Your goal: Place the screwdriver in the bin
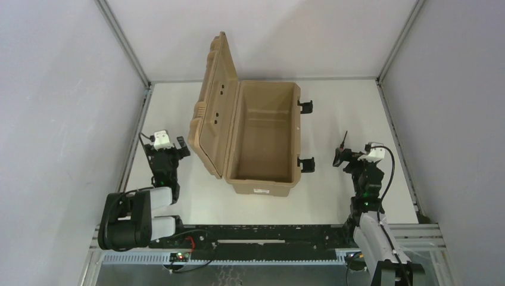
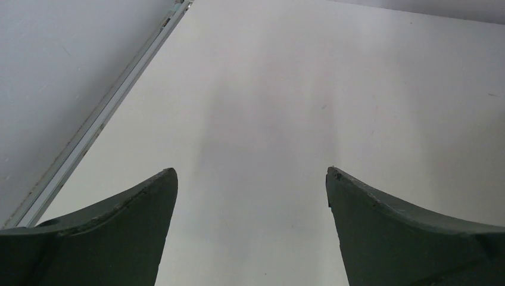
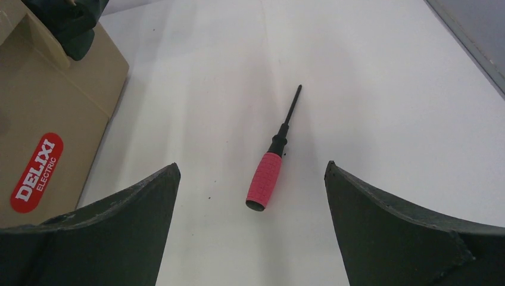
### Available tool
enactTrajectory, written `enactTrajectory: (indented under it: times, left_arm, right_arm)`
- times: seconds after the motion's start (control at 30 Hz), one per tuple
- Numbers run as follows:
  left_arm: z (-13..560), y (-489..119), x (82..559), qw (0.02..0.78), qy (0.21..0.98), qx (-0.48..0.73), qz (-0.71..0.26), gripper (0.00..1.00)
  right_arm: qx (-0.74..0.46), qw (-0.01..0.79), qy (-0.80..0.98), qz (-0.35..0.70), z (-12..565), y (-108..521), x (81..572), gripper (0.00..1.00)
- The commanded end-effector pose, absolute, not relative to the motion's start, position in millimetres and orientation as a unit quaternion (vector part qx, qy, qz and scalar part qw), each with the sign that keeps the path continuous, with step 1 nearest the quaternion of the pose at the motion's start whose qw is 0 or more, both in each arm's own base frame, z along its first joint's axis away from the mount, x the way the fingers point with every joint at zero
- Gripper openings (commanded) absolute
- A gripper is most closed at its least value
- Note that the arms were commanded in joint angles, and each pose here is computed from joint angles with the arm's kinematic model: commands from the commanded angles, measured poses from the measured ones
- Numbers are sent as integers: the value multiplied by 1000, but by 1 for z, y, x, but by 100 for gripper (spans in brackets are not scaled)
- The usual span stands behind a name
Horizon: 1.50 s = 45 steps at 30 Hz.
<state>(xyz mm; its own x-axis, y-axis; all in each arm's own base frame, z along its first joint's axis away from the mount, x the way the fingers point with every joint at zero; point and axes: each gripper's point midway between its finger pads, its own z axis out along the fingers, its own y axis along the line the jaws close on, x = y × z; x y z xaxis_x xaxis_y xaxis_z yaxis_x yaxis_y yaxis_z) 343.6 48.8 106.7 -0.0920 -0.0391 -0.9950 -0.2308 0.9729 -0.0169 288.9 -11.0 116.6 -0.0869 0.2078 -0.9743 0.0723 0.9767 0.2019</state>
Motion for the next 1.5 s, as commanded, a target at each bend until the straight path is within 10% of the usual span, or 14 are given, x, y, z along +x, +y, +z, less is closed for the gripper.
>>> enactTrajectory:
  times: [0.0, 0.43, 0.73, 1.07, 1.2, 1.37, 1.47]
  left_arm:
    - [137, 49, 355, 704, 702, -86, 73, 100]
    - [137, 49, 355, 704, 701, -86, 73, 100]
    - [137, 49, 355, 703, 702, -87, 74, 100]
    - [136, 49, 355, 703, 702, -86, 74, 100]
    - [137, 48, 355, 703, 702, -86, 73, 100]
    - [137, 48, 355, 704, 701, -86, 73, 100]
    - [136, 49, 355, 704, 701, -86, 73, 100]
  right_arm:
    - [103, 686, 719, 51, 140, -14, 295, 100]
    - [181, 551, 809, 91, 211, -14, 357, 100]
    - [238, 257, 936, 24, 102, -25, 369, 99]
    - [204, 140, 967, -52, 25, -28, 369, 88]
    - [206, 118, 970, -53, 12, -26, 363, 65]
    - [204, 124, 970, -36, 20, -20, 363, 3]
    - [201, 160, 966, -22, 53, -18, 371, 0]
